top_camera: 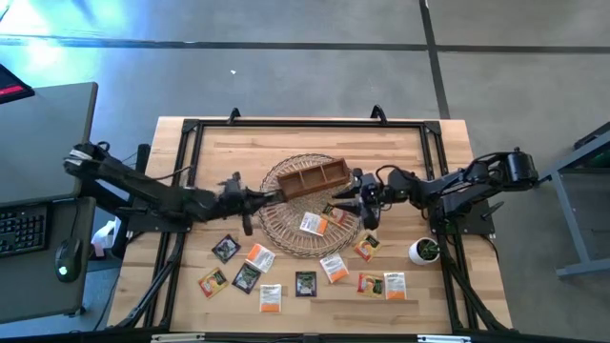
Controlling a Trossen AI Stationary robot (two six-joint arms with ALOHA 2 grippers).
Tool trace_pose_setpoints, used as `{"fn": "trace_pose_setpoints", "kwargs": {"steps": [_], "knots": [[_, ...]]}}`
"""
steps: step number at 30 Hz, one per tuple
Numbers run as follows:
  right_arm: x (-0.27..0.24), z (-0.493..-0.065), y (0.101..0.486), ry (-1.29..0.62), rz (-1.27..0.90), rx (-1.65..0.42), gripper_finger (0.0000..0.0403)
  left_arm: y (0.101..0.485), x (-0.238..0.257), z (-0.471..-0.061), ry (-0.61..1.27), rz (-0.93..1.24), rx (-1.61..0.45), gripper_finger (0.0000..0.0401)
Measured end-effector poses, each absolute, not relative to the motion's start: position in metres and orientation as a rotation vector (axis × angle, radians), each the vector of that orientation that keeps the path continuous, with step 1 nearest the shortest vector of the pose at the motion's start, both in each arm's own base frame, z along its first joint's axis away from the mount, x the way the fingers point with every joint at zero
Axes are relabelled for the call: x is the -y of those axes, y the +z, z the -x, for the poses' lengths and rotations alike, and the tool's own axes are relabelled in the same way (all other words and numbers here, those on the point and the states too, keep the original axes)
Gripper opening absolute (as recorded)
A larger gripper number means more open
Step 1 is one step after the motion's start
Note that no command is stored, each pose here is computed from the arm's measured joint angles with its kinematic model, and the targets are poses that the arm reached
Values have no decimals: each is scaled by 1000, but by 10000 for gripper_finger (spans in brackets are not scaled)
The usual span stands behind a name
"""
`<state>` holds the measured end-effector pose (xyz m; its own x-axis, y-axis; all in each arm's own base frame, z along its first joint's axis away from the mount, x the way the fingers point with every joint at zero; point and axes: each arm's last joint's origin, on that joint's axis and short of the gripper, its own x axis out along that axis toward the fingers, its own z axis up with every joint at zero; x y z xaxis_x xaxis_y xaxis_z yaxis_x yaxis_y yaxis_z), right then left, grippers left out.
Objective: Pick & Place Tea
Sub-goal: Put the violet tea bag into the left section of the brown wooden organizer
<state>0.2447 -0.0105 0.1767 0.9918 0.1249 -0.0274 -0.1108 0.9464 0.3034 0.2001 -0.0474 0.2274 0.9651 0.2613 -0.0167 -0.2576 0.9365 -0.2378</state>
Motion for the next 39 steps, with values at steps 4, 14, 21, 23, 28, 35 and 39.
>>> {"fn": "trace_pose_setpoints", "kwargs": {"steps": [4, 14, 21, 23, 28, 35, 39], "knots": [[4, -245, 179, 76, -285, -18, 139, 204, 33, -206, 217, 275, 150, 1], [-11, -272, 205, 16, -216, 97, 139, 209, 28, -272, 165, 226, 238, 1], [-9, -290, 211, -54, -182, 116, 139, 217, 32, -291, 145, 203, 231, 1], [-7, -291, 212, -46, -183, 122, 139, 218, 32, -291, 145, 204, 240, 1], [-4, -291, 213, -54, -186, 123, 136, 219, 31, -291, 145, 208, 244, 1], [-2, -291, 212, -8, -182, 114, 65, 218, 31, -291, 149, 208, 241, 1], [-3, -291, 212, 4, -178, 111, 9, 218, 31, -291, 163, 209, 240, 1]]}}
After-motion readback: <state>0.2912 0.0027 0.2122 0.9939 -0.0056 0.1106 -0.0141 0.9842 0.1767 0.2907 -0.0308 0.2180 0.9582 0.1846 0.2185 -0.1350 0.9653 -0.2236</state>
